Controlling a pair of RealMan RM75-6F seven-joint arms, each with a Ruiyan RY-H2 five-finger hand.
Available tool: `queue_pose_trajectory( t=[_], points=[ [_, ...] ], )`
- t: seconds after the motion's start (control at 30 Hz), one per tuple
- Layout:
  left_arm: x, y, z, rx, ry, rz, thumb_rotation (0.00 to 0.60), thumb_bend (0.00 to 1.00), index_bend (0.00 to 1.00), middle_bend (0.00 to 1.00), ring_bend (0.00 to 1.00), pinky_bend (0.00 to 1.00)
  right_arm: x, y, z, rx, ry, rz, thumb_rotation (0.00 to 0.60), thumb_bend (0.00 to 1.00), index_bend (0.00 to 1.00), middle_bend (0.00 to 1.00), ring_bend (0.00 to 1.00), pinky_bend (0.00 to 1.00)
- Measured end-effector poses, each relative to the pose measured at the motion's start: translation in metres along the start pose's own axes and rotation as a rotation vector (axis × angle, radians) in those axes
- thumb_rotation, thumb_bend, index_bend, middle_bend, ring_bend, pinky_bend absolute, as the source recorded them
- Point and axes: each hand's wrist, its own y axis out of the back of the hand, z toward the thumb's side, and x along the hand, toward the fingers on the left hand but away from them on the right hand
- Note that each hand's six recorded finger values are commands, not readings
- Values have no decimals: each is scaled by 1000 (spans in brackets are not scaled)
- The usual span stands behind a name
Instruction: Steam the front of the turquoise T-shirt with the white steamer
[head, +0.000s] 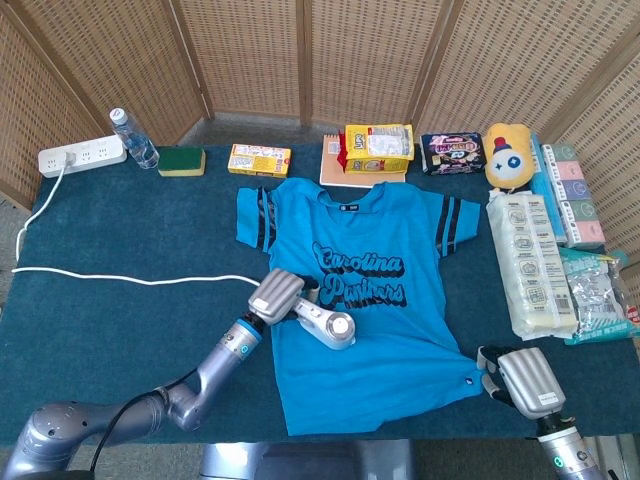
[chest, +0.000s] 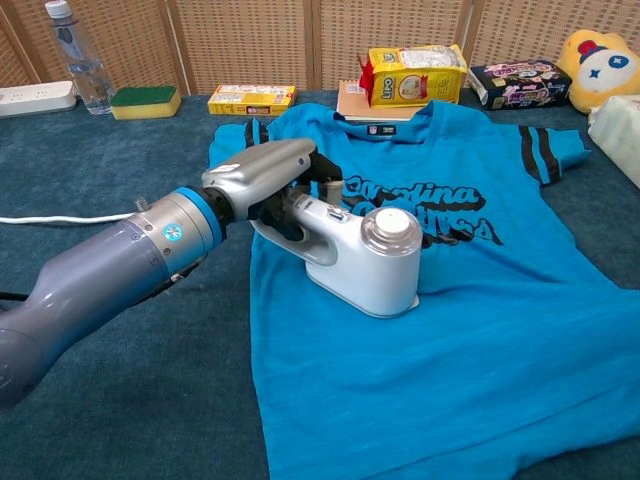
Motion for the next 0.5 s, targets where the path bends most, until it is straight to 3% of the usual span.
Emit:
queue_pose_trajectory(
  t=[0.2, 0.5],
  points=[
    [-5, 2, -8, -5, 9, -2, 600, 415, 590, 698, 647, 727, -1, 0, 1, 0, 2, 1, 600, 615, 658, 620, 715, 882],
    [-10, -7, 23, -39, -75, -32, 600, 416, 590, 698, 647, 727, 1, 0, 0, 1, -3, 1, 600, 615, 658, 620, 715, 883]
  ],
)
